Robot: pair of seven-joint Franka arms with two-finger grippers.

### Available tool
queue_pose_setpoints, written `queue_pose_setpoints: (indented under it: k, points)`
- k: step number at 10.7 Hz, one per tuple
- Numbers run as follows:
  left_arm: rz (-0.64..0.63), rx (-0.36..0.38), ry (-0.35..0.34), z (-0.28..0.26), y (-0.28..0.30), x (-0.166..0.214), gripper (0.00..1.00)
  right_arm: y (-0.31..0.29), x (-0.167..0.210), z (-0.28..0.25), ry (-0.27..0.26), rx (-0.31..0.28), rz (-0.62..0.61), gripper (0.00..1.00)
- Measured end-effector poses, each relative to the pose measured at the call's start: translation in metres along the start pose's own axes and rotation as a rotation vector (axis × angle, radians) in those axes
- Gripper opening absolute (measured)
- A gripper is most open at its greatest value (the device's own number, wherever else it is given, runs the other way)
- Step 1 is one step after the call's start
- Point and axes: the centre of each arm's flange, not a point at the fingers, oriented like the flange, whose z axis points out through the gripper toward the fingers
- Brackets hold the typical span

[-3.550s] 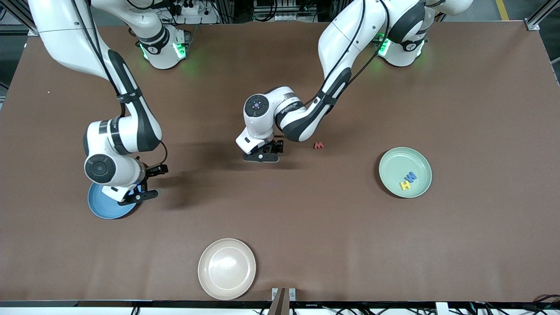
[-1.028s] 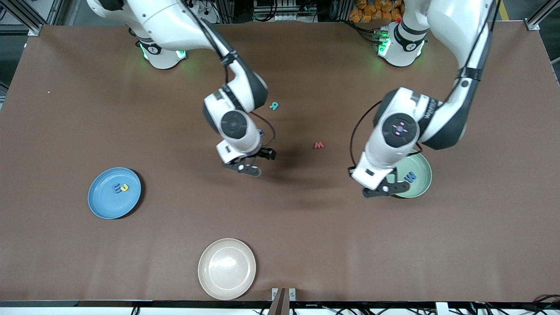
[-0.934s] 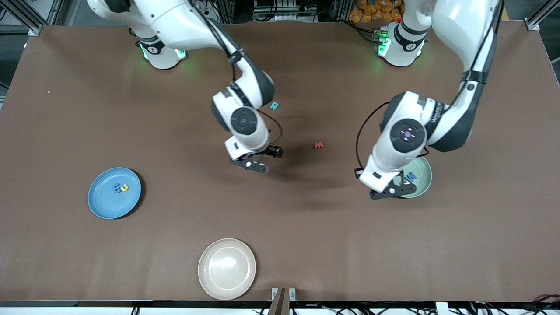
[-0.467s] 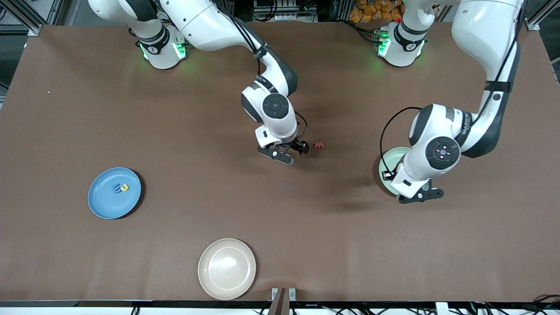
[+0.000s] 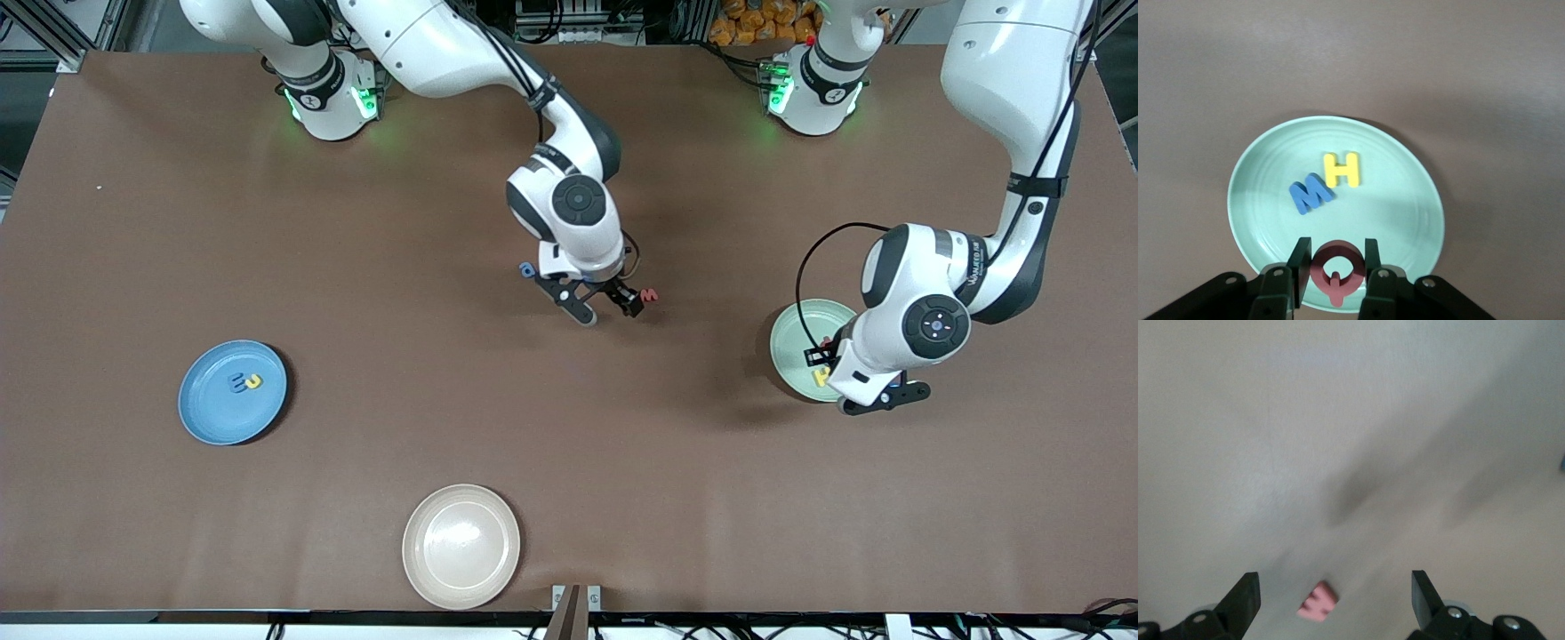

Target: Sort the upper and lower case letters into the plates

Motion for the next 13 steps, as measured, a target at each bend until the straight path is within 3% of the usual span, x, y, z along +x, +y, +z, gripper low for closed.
queue_pose_setpoints:
  k: [1,4,6,8,10,13]
  points:
    - [-0.009,-0.005,0.004,0.001,-0.005,0.003,0.37,-0.002,-0.008,0.004,-0.001,0.004,0.077,1.00]
    - [-0.020,-0.009,0.009,0.001,-0.012,0.007,0.74,-0.013,-0.021,0.020,-0.002,0.024,0.309,1.00]
    - [-0.033,-0.016,0.029,-0.012,-0.019,0.010,0.99,-0.016,-0.023,0.025,-0.003,0.027,0.387,1.00]
    - [-0.048,-0.024,0.066,-0.044,-0.029,0.011,1.00,-0.013,-0.034,0.030,-0.004,0.023,0.418,1.00]
    - [-0.047,-0.028,0.097,-0.078,-0.029,0.005,1.00,-0.012,-0.044,0.039,-0.018,0.059,0.420,1.00]
    - [-0.035,-0.012,0.080,-0.114,-0.024,-0.006,1.00,-0.012,-0.046,0.051,-0.025,0.084,0.424,1.00]
